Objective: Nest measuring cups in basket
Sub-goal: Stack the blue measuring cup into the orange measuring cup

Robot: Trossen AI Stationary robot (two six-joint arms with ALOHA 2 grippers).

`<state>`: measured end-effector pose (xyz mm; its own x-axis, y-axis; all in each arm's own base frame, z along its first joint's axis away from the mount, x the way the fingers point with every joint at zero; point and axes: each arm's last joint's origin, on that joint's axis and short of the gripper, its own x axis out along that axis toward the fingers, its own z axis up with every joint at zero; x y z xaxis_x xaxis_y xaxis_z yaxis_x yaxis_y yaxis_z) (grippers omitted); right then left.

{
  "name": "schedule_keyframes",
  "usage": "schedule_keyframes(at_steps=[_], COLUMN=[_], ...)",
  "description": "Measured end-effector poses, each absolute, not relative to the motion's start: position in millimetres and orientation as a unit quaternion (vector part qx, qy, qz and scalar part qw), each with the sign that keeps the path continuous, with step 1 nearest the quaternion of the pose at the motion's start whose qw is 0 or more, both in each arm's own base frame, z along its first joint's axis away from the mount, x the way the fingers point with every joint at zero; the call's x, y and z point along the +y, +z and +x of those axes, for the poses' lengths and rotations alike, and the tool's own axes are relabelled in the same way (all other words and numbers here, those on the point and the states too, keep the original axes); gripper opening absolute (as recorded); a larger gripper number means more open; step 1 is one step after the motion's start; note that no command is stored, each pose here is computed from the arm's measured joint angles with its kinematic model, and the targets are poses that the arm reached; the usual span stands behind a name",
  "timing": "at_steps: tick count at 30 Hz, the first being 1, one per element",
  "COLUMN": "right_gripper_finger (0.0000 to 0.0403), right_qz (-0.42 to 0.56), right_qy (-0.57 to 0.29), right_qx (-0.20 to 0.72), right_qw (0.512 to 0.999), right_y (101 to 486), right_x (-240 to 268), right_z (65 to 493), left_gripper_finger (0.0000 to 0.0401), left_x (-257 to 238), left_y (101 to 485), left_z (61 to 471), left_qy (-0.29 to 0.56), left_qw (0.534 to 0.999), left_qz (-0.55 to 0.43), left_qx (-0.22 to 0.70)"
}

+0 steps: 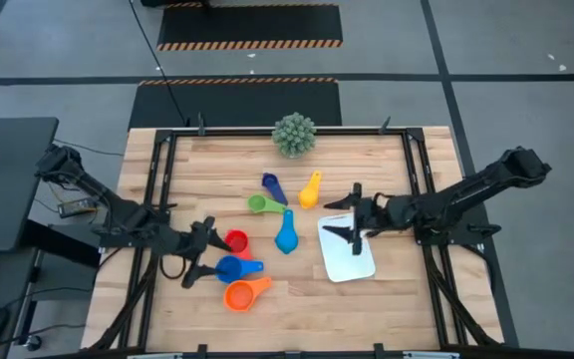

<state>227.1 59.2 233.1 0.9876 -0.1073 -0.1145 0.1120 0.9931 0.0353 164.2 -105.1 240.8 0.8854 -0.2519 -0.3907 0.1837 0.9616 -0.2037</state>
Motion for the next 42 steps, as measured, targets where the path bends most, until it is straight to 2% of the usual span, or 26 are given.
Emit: schedule_keyframes(at_steps=[5, 17, 21, 25, 31, 35, 42], right_gripper_finger=[0.0277, 0.0277, 0.0277, 0.0277, 0.0277, 0.0277, 0.0277], right_qz=[0.008, -0.018, -0.025, -0.03, -0.026, -0.024, -0.046], right_qy=[-0.051, -0.041, -0.037, -0.035, -0.035, -0.033, -0.033], right_qx=[0.075, 0.115, 0.124, 0.14, 0.148, 0.146, 0.17], right_qw=[0.996, 0.992, 0.991, 0.989, 0.988, 0.988, 0.984], right_y=[231.4, 235.3, 233.2, 230.0, 228.5, 230.0, 253.9], right_x=[79.0, 113.7, 117.4, 117.1, 117.0, 115.9, 112.7], right_z=[247.0, 272.6, 276.1, 275.1, 274.6, 276.0, 287.5], left_gripper_finger=[0.0297, 0.0273, 0.0265, 0.0258, 0.0251, 0.0247, 0.0247], left_x=[-123.0, -164.2, -164.7, -168.2, -163.0, -157.9, -136.6], left_y=[233.1, 237.0, 236.6, 235.4, 224.7, 221.7, 221.3], left_z=[158.5, 153.3, 163.7, 176.4, 180.7, 185.7, 205.7], left_qy=[-0.127, -0.045, -0.006, -0.01, 0.021, 0.042, 0.065], left_qw=[0.954, 0.931, 0.92, 0.909, 0.893, 0.895, 0.888], left_qz=[-0.098, -0.099, -0.107, -0.112, -0.054, -0.029, -0.068], left_qx=[0.255, 0.349, 0.377, 0.4, 0.447, 0.442, 0.451])
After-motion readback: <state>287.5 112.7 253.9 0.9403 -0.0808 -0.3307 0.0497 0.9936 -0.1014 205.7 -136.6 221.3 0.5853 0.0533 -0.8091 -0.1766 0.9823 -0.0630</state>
